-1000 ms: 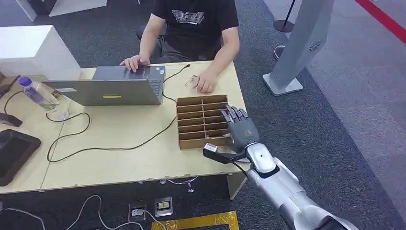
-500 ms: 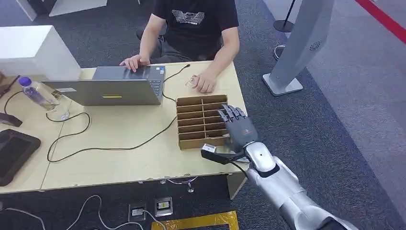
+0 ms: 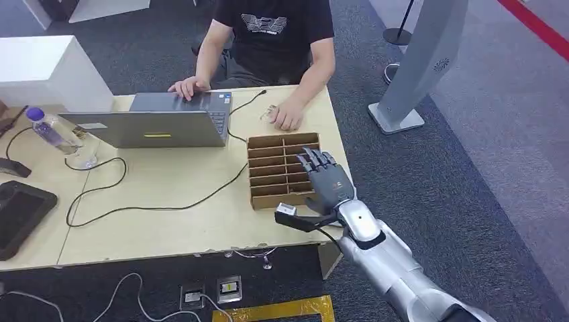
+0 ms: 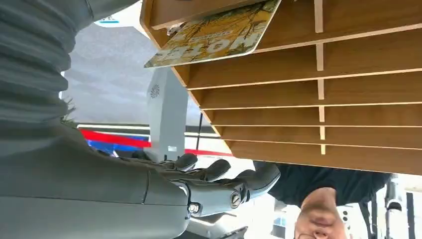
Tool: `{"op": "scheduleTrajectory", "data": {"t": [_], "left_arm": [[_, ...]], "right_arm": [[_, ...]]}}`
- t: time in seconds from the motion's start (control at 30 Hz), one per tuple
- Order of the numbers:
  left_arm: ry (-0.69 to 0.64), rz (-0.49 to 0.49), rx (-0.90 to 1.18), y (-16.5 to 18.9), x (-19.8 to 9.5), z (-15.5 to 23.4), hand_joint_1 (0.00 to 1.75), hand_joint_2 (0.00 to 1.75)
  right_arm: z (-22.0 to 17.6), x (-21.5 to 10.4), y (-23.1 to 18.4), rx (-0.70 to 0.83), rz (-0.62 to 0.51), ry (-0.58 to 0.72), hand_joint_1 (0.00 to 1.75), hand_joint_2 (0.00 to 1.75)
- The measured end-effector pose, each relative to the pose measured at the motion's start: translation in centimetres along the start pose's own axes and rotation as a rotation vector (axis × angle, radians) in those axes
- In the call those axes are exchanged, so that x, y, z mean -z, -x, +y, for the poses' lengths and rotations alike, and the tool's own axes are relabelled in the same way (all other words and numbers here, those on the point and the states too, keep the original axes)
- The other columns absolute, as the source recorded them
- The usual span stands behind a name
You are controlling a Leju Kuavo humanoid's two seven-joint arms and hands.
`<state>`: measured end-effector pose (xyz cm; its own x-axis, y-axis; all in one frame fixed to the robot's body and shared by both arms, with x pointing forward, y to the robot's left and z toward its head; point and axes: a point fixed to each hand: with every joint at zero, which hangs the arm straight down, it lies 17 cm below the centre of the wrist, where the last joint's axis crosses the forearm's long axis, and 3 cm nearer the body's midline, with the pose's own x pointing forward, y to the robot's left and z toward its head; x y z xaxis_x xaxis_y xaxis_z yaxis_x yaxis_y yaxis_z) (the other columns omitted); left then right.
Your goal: Pass the card to the sensor for recognition and then transmit it.
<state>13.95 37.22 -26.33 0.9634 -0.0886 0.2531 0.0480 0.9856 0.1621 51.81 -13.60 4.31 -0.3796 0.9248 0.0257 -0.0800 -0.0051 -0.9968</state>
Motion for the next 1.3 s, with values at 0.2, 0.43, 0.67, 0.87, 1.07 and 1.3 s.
{"op": "scheduleTrajectory", "data": {"t": [0.2,0.43,0.67,0.87,1.07,1.3], "left_arm": [[-0.003,0.000,0.003,0.0,0.0,0.2,0.00,0.00],[-0.009,0.000,0.012,0.1,0.0,0.6,0.00,0.00],[-0.009,-0.001,0.021,0.0,0.0,0.6,0.00,0.00],[-0.009,-0.007,0.031,-0.2,0.0,0.6,0.00,0.00],[-0.009,-0.008,0.032,-0.2,0.0,0.6,0.00,0.00],[-0.012,-0.008,0.029,-0.2,0.0,0.6,0.00,0.00]], "right_arm": [[0.0,0.0,0.4,0.004,0.016,0.000,1.75,1.75],[-0.1,0.0,1.5,-0.002,0.030,-0.013,1.75,1.75],[0.7,-0.4,0.3,-0.004,0.000,-0.042,1.75,1.75],[2.7,-1.6,-2.7,0.043,-0.047,-0.076,1.75,1.75],[3.5,-2.3,-4.3,0.074,-0.065,-0.088,1.75,1.75],[3.2,-2.2,-4.8,0.071,-0.076,-0.082,1.75,1.75]]}}
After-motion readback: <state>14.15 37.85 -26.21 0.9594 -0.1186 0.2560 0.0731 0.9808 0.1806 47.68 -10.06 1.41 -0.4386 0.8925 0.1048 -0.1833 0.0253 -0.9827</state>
